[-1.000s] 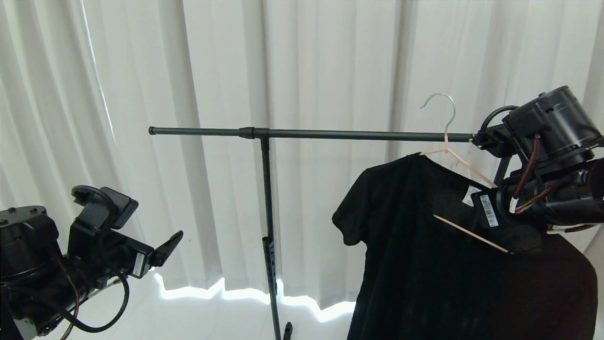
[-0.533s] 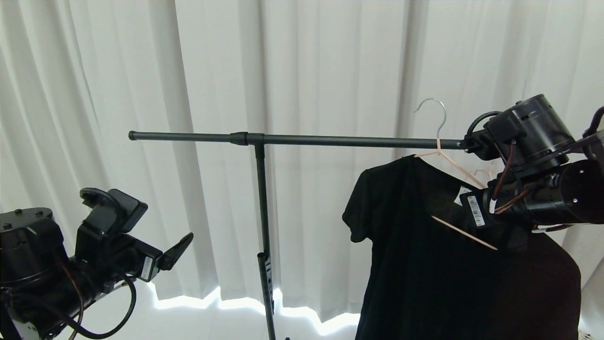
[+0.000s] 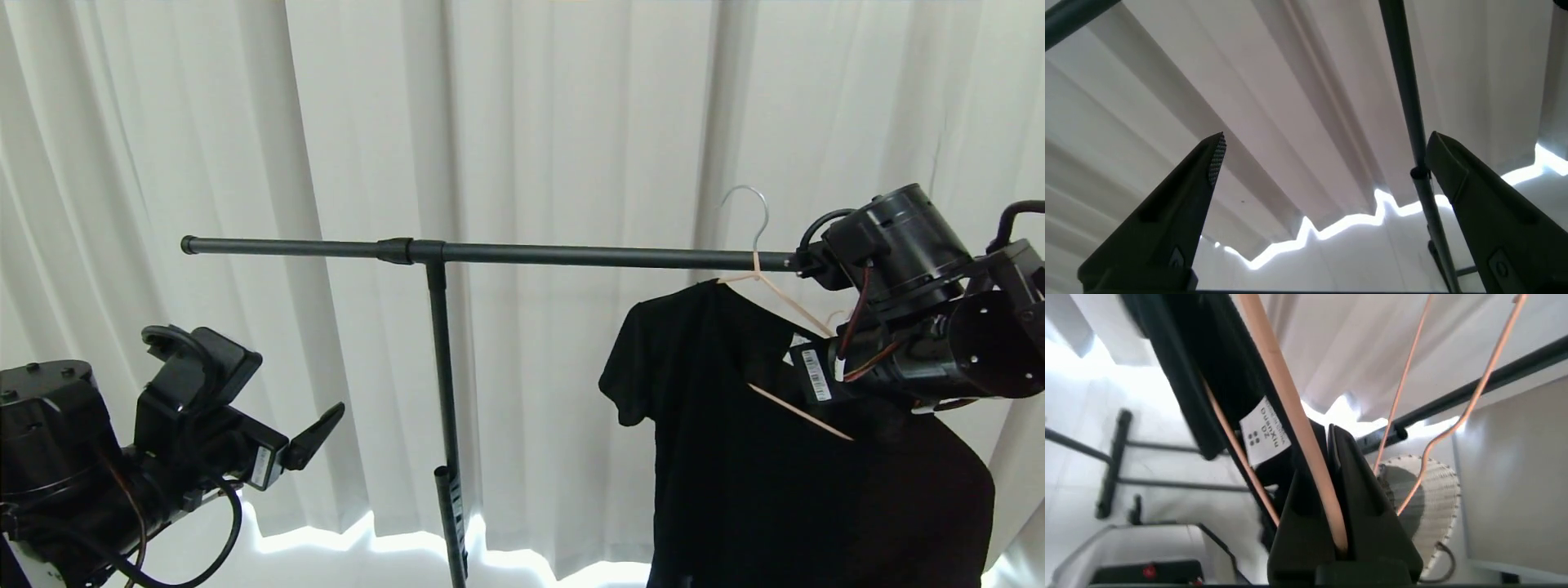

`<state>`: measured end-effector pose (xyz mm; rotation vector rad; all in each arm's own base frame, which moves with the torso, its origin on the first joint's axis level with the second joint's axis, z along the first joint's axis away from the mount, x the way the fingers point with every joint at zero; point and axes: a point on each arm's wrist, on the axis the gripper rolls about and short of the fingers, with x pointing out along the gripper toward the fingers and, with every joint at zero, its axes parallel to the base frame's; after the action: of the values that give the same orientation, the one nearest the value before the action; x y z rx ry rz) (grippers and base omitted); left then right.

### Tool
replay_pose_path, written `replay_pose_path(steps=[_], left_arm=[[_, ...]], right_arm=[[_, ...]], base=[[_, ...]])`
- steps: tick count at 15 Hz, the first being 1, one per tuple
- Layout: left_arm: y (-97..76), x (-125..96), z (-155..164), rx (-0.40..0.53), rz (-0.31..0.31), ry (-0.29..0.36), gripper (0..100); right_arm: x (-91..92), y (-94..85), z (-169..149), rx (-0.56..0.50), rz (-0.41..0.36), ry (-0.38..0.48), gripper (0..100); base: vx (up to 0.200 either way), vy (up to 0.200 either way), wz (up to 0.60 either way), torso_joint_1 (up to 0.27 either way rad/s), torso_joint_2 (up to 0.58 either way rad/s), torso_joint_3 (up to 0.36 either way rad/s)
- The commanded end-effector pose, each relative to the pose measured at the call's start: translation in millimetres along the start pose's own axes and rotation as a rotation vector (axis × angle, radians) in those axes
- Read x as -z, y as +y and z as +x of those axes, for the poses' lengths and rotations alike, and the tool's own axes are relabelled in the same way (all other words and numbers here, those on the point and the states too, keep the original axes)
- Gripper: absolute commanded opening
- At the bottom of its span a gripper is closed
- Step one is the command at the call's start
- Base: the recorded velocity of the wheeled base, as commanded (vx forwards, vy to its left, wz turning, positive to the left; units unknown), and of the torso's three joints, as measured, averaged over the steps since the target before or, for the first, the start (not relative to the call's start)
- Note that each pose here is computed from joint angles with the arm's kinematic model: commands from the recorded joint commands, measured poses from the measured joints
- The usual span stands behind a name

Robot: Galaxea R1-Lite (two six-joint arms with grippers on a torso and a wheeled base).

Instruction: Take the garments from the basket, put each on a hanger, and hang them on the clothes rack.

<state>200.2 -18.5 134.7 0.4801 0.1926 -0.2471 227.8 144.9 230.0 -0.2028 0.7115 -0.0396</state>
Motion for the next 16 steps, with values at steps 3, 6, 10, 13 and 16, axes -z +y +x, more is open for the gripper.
replay_pose_path(steps=[3, 6, 10, 13, 16], left_arm=[[1.1, -3, -3, -0.009, 0.002, -0.016, 100], [1.2, -3, -5, -0.011, 0.001, -0.020, 100], [1.2, -3, -5, -0.012, 0.002, -0.021, 100], [1.1, -4, -7, -0.013, 0.001, -0.024, 100], [1.3, -4, -7, -0.015, -0.001, -0.027, 100]], right_arm=[[1.8, 10.0, 33, 0.048, 0.030, 0.050, 0], [6.1, 17.1, 48, 0.079, 0.053, 0.083, 0], [9.5, 21.7, 60, 0.121, 0.072, 0.100, 0], [10.9, 23.6, 63, 0.125, 0.069, 0.109, 0], [10.6, 23.9, 65, 0.126, 0.069, 0.111, 0]], base=[[0.000, 0.000, 0.00, 0.000, 0.00, 0.000], [0.000, 0.000, 0.00, 0.000, 0.00, 0.000], [0.000, 0.000, 0.00, 0.000, 0.00, 0.000], [0.000, 0.000, 0.00, 0.000, 0.00, 0.000], [0.000, 0.000, 0.00, 0.000, 0.00, 0.000]])
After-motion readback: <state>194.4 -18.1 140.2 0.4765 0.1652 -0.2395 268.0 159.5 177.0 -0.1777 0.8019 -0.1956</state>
